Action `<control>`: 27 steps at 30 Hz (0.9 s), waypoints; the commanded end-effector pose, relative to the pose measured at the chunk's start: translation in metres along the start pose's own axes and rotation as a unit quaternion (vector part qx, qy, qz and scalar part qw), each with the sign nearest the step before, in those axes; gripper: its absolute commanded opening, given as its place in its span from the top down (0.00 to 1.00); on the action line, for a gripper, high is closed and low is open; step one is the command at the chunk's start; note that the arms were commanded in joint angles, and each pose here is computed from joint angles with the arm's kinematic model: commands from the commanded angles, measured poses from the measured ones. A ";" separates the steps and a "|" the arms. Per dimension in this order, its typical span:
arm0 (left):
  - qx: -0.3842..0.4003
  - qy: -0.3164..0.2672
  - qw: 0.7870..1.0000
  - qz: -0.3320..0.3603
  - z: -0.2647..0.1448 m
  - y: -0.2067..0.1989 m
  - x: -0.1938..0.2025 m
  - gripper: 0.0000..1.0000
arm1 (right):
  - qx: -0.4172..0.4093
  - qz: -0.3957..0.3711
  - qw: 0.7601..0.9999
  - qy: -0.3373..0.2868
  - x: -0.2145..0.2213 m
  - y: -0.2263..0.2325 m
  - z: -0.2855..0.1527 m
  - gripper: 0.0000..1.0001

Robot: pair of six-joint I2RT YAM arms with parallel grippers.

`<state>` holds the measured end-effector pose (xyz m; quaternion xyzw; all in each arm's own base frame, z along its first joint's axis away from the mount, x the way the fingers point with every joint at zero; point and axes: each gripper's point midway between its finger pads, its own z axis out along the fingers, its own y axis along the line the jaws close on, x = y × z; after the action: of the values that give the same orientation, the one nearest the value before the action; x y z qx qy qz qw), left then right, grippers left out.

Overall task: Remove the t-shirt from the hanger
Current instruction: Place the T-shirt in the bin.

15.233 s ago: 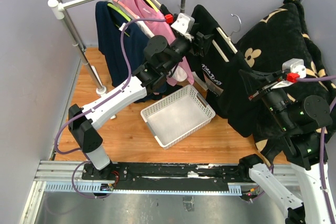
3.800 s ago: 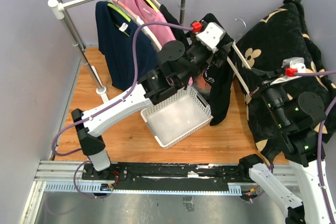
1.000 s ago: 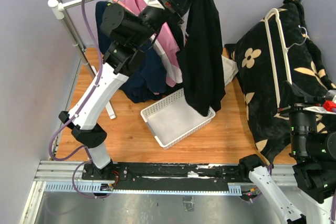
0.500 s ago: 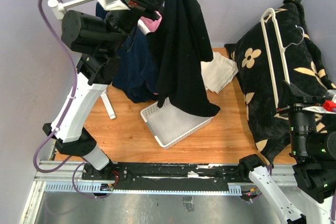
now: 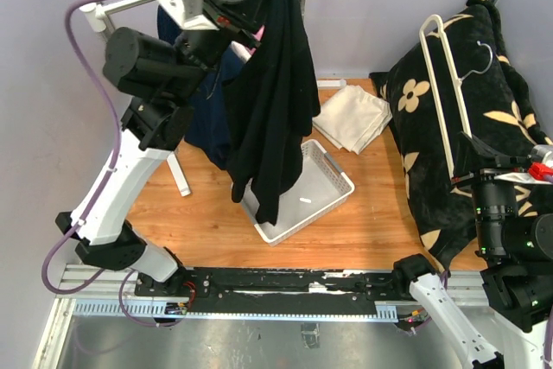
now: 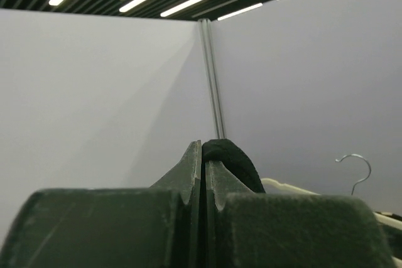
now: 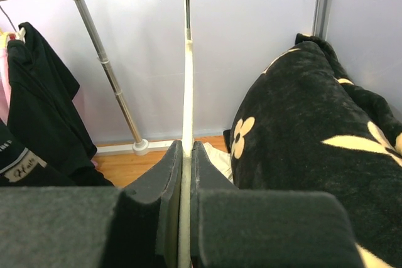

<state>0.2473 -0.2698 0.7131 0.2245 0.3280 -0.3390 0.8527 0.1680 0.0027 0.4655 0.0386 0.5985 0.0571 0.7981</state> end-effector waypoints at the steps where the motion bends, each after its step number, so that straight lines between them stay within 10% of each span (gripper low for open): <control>1: 0.001 0.021 1.000 -0.015 0.005 -0.003 0.028 1.00 | -0.011 0.013 1.000 -0.017 -0.010 0.004 0.000 0.99; 11: 0.037 0.083 0.994 -0.059 0.003 -0.042 0.101 0.99 | -0.001 0.004 1.000 -0.007 0.001 0.001 0.002 0.99; 27: -0.022 0.197 0.974 -0.110 -0.125 -0.049 0.126 1.00 | -0.011 0.002 1.000 0.014 0.025 0.009 0.017 0.99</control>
<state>0.2524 -0.3069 0.5158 0.2542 0.5315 -0.3579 0.7245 0.1845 0.0088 0.4397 0.0311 0.6230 0.0501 0.7800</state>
